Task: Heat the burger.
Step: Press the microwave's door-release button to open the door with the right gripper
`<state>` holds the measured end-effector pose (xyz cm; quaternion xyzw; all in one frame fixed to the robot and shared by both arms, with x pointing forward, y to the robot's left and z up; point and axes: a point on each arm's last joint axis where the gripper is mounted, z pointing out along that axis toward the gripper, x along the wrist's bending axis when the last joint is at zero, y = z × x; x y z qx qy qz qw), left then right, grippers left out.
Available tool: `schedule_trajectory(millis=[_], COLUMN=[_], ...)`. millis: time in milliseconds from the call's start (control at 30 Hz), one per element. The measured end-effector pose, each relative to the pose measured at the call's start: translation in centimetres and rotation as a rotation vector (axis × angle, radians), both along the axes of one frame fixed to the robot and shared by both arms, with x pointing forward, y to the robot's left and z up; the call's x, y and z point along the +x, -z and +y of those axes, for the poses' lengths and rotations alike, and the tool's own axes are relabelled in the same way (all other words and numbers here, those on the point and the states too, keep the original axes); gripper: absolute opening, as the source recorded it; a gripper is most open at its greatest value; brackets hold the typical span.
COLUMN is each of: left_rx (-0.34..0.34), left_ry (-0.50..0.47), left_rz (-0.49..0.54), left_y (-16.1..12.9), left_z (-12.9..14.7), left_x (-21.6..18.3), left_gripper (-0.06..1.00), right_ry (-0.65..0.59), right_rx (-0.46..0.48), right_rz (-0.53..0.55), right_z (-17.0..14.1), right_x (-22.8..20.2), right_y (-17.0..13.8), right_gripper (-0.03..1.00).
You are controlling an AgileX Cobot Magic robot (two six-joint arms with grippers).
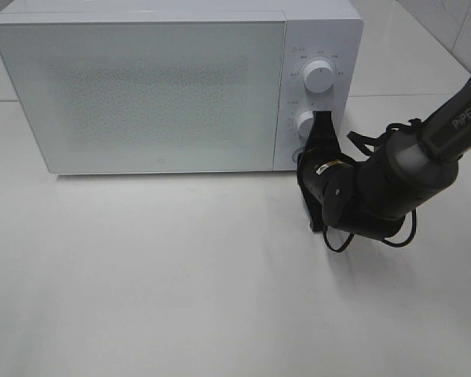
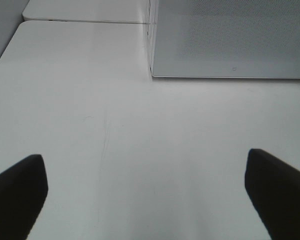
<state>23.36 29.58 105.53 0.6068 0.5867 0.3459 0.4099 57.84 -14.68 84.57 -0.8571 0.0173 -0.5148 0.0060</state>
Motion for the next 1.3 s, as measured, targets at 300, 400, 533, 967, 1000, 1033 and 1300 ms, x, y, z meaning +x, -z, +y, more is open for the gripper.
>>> schedule_trajectory(millis=[300, 400, 533, 967, 1000, 1033, 1300], left_rx=[0.000, 0.000, 0.000, 0.001, 0.001, 0.001, 0.001], left_ry=[0.000, 0.000, 0.000, -0.001, -0.001, -0.001, -0.001], left_rz=[0.000, 0.000, 0.000, 0.000, 0.000, 0.000, 0.000], left_y=[0.0, 0.0, 0.0, 0.0, 0.0, 0.0, 0.0], left_z=[0.0, 0.0, 0.0, 0.0, 0.0, 0.0, 0.0], left_x=[0.0, 0.0, 0.0, 0.0, 0.0, 0.0, 0.0], left_gripper=[1.00, 1.00, 1.00, 1.00, 1.00, 1.00, 1.00], right_ry=[0.001, 0.002, 0.003, 0.037, 0.042, 0.042, 0.052], right_rx=[-0.001, 0.006, 0.007, 0.034, 0.031, 0.031, 0.018], right_rz=[-0.052, -0.054, -0.054, -0.053, -0.058, -0.058, -0.061], right_z=[0.3, 0.4, 0.4, 1.2, 1.3, 1.3, 1.3], right_x=[0.4, 0.4, 0.4, 1.1, 1.1, 1.1, 1.2], right_y=[-0.3, -0.3, -0.3, 0.0, 0.1, 0.1, 0.1], right_gripper=[0.01, 0.01, 0.01, 0.01, 0.01, 0.01, 0.01])
